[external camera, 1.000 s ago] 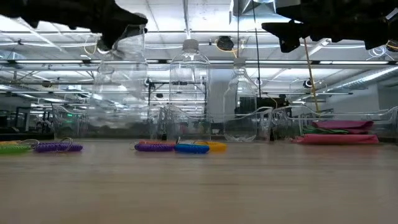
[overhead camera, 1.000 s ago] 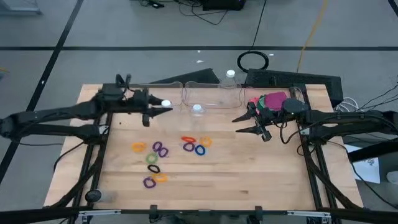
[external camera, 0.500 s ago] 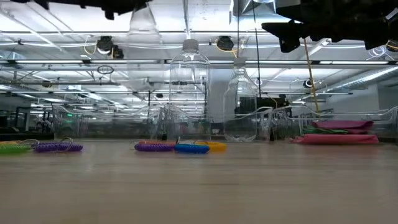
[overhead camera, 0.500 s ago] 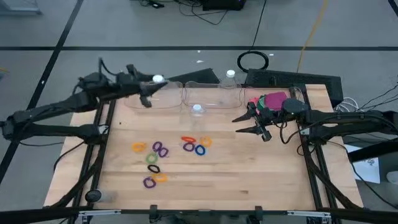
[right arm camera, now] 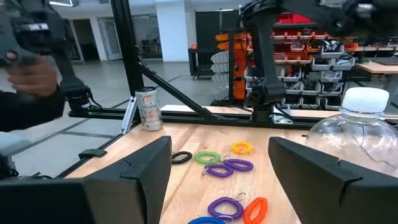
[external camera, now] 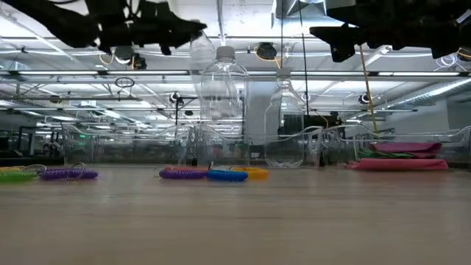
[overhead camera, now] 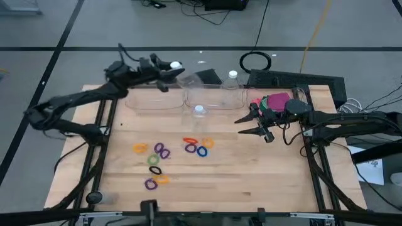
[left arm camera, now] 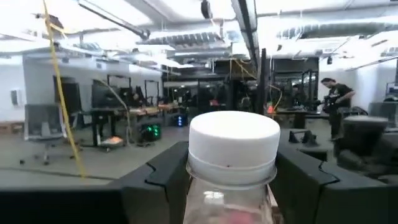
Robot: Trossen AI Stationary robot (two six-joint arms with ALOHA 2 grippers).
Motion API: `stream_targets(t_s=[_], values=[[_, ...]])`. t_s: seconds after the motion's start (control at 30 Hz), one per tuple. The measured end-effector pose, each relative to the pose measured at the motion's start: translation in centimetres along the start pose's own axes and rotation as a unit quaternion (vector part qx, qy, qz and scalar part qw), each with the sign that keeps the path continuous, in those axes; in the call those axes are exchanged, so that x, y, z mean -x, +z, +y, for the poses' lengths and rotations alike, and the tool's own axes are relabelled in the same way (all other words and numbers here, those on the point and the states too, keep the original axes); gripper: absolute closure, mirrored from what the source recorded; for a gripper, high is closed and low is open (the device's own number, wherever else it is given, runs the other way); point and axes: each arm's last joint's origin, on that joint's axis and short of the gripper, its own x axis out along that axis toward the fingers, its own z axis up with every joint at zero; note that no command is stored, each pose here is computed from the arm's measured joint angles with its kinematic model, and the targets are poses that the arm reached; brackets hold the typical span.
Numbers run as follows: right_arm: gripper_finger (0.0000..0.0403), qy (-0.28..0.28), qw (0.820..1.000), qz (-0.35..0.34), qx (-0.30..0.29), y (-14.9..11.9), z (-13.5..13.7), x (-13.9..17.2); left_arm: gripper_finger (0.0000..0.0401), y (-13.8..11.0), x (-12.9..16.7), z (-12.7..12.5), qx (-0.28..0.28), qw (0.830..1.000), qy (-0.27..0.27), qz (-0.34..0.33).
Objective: Pick & Place Sports Items
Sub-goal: Put the left plastic bottle into the middle transparent bin
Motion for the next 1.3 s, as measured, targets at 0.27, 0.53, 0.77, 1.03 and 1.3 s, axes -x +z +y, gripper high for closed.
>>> stream_targets(t_s=[0.27, 0.53, 0.77, 1.03, 1.3], values=[[0.0206, 0.000, 1.000, 0.000, 0.002, 0.0, 0.0, 0.0, 0.0258, -4.4, -1.1, 2.2, 0.023, 0.999, 0.019, 0.043], [0.0206, 0.000, 1.000, 0.000, 0.004, 0.0, 0.0, 0.0, 0.0258, -7.8, -1.7, 3.0, 0.040, 0.996, 0.032, 0.074], [0.0206, 0.000, 1.000, 0.000, 0.004, 0.0, 0.0, 0.0, 0.0258, -9.9, -2.0, 3.5, 0.046, 0.993, 0.060, 0.094], [0.0206, 0.000, 1.000, 0.000, 0.004, 0.0, 0.0, 0.0, 0.0258, -10.4, -2.1, 3.7, 0.044, 0.990, 0.092, 0.098], [0.0206, 0.000, 1.000, 0.000, 0.004, 0.0, 0.0, 0.0, 0.0258, -10.6, -2.3, 3.3, 0.046, 0.987, 0.108, 0.108]])
